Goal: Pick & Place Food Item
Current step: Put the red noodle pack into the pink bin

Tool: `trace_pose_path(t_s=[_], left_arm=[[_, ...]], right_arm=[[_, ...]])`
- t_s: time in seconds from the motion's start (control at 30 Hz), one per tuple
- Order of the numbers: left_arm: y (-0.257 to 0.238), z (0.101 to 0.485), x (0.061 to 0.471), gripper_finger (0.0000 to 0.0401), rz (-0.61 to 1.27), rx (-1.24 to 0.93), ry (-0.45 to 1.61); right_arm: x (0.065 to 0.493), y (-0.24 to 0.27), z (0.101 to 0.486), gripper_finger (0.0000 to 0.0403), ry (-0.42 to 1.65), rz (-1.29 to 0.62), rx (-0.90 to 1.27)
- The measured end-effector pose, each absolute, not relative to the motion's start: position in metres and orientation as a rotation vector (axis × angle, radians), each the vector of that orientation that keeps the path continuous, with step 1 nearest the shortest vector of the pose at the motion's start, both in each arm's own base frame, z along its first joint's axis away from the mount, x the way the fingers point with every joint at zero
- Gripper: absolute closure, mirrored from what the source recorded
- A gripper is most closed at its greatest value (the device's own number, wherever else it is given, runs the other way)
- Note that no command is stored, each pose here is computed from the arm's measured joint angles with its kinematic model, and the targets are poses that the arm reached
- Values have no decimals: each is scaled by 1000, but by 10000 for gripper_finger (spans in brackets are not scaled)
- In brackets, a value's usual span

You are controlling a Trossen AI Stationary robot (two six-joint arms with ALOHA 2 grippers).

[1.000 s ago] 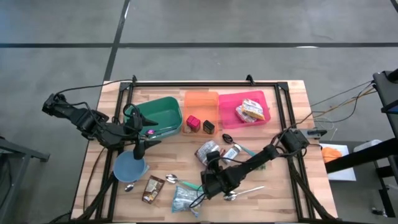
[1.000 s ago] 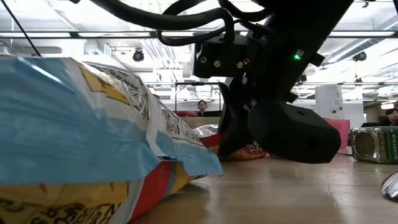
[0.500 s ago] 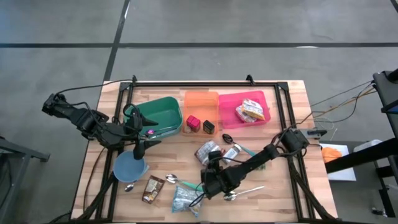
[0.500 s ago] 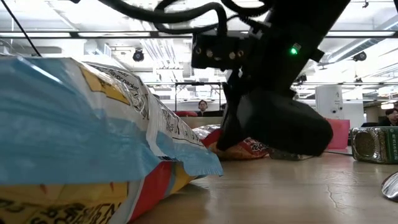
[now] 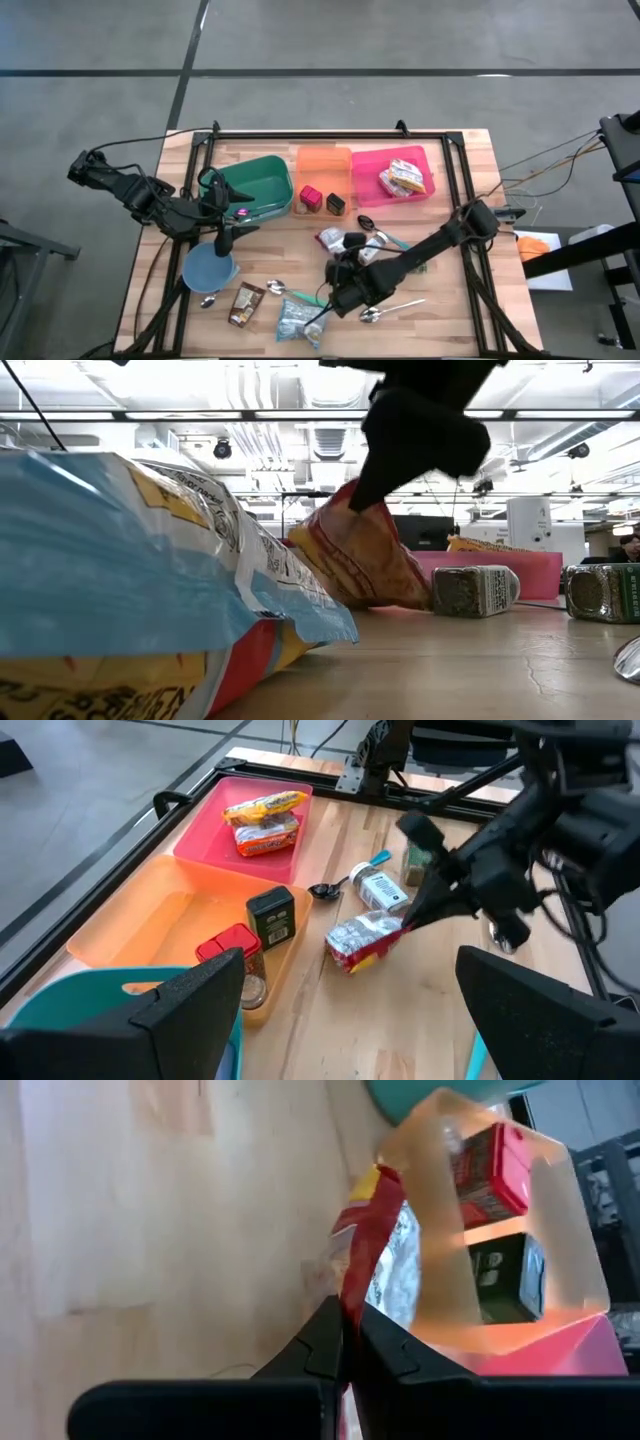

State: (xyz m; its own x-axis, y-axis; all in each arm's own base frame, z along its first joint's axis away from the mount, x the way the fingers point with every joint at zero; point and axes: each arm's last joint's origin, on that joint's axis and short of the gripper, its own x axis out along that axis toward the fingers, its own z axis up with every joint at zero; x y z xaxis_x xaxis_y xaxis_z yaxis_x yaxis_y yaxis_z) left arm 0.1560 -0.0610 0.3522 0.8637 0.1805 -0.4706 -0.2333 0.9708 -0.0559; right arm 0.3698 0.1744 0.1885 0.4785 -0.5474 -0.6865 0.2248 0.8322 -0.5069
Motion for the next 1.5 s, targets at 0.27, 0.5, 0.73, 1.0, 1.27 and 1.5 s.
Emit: trace_pose_path(t_s=[0.27, 0.5, 0.73, 1.0, 1.27, 1.5], left_arm=[[-61, 352, 156, 38, 218, -111, 484], [-61, 352, 156, 38, 219, -111, 487], [-61, 352, 156, 38, 219, -110, 488], [-61, 351, 155, 38, 219, -109, 491], [-61, 351, 155, 38, 220, -108, 494], [-61, 351, 155, 38, 220, -108, 494]], right_arm=[[360, 167, 212, 395, 902, -566, -375], [354, 163, 230, 395, 836, -618, -341], [346, 157, 247, 395, 785, -670, -321], [334, 144, 264, 395, 747, -757, -259], [322, 125, 277, 395, 720, -870, -202], [315, 102, 287, 395, 719, -973, -135]])
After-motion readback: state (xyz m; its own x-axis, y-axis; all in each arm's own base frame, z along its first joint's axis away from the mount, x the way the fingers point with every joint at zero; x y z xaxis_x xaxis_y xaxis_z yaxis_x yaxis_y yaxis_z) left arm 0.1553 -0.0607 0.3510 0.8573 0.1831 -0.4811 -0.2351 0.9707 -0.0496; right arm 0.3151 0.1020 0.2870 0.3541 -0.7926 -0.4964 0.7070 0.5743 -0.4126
